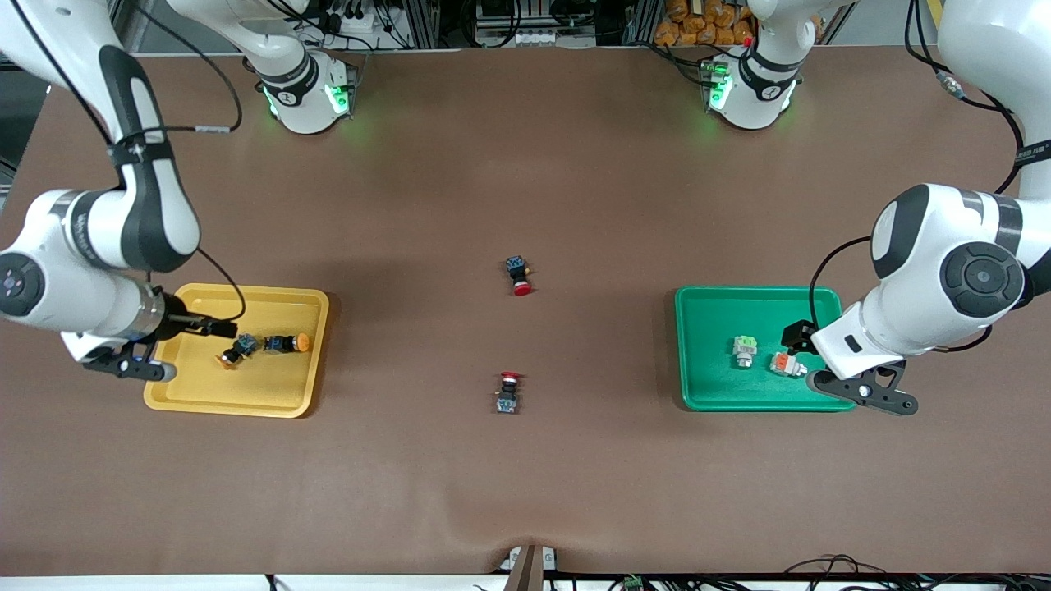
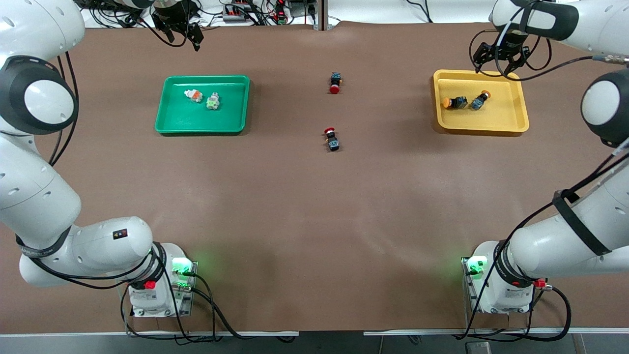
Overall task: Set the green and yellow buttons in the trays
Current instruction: 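Lower both held buttons into their trays, green and yellow, then open both grippers and raise both arms away from the trays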
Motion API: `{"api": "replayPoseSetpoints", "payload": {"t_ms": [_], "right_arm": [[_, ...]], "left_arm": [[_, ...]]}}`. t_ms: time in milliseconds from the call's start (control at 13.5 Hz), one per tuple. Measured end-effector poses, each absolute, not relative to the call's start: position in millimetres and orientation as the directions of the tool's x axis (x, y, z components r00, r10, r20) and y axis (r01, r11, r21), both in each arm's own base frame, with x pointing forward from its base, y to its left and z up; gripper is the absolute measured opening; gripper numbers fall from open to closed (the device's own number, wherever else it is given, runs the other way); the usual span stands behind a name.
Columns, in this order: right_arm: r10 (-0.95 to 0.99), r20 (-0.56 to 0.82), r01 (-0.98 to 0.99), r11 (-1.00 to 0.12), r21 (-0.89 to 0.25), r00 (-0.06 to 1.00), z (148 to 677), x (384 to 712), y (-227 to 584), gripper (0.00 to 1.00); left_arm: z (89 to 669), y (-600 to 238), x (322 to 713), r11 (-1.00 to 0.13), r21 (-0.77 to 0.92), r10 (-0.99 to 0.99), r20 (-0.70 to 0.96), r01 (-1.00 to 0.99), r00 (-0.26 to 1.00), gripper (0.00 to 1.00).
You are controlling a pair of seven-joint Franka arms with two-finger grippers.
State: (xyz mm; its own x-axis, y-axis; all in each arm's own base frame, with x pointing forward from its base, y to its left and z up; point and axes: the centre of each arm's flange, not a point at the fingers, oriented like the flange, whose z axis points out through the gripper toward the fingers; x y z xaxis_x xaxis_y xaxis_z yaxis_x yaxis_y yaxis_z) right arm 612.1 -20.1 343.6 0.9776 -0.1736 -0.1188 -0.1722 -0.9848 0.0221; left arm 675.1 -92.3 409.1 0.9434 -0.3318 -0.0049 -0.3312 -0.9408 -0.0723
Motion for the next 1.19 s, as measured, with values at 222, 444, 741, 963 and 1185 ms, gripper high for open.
{"api": "replayPoseSetpoints", "payload": {"t_ms": [222,444,741,963,1185], "right_arm": [[-0.121,-0.061,-0.121,-0.993,0.004,0.991,358,581,-13,1.0],[-0.094,-0.016,-0.094,-0.996,-0.008,0.995,371,548,-17,1.0],[-0.049,-0.009,-0.049,-0.999,-0.019,0.999,415,525,-19,1.0],[-0.028,-0.048,-0.029,-0.999,-0.024,0.998,473,523,-18,1.0],[-0.021,-0.078,-0.023,-0.999,-0.026,0.997,545,523,-18,1.0]], "left_arm": [[425,-96,671,-0.939,-0.083,-0.335,-0.003,-0.335,0.942,1.0],[450,-102,663,-0.935,-0.102,-0.343,0.004,-0.341,0.939,1.0],[484,-104,651,-0.942,-0.095,-0.324,0.021,-0.321,0.946,1.0],[512,-101,645,-0.956,-0.038,-0.29,0.004,-0.289,0.957,1.0],[545,-99,632,-0.961,-0.049,-0.273,0.001,-0.273,0.962,1.0]]}}
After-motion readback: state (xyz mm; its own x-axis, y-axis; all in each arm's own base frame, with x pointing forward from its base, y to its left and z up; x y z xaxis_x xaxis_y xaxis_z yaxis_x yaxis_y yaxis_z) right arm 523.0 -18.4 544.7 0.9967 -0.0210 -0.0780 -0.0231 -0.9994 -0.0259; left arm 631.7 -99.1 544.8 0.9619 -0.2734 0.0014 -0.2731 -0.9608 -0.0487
